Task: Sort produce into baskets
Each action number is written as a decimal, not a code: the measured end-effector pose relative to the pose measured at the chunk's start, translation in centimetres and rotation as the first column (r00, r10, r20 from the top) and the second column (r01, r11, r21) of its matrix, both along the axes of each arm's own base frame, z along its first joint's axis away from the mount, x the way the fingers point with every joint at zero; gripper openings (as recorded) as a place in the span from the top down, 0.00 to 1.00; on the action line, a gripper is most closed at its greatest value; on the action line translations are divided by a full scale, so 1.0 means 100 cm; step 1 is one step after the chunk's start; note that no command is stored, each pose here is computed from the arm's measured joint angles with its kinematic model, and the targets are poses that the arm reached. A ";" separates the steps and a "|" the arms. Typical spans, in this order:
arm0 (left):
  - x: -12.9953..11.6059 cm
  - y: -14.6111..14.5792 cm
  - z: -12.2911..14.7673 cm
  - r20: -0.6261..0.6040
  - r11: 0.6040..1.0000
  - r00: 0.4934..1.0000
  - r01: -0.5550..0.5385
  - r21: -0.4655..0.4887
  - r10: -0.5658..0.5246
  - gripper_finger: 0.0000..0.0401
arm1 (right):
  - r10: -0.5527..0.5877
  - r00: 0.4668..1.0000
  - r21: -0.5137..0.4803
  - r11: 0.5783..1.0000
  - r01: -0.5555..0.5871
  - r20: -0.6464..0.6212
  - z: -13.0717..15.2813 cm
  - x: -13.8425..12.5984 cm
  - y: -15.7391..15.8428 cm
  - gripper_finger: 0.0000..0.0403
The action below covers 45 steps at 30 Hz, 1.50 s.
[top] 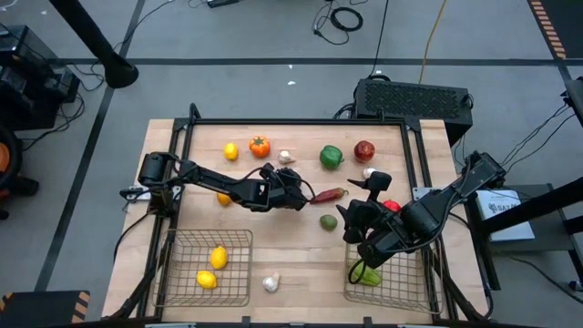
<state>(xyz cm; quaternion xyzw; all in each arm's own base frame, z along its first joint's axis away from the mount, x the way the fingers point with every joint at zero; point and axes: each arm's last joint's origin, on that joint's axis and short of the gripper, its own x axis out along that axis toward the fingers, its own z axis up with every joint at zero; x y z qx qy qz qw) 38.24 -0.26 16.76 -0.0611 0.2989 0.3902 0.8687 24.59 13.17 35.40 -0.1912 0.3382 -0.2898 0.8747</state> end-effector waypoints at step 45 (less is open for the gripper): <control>0.001 -0.002 0.001 -0.048 0.997 0.996 0.073 0.023 -0.072 0.98 | 0.000 1.000 0.001 1.000 0.000 0.001 0.000 0.000 0.000 0.12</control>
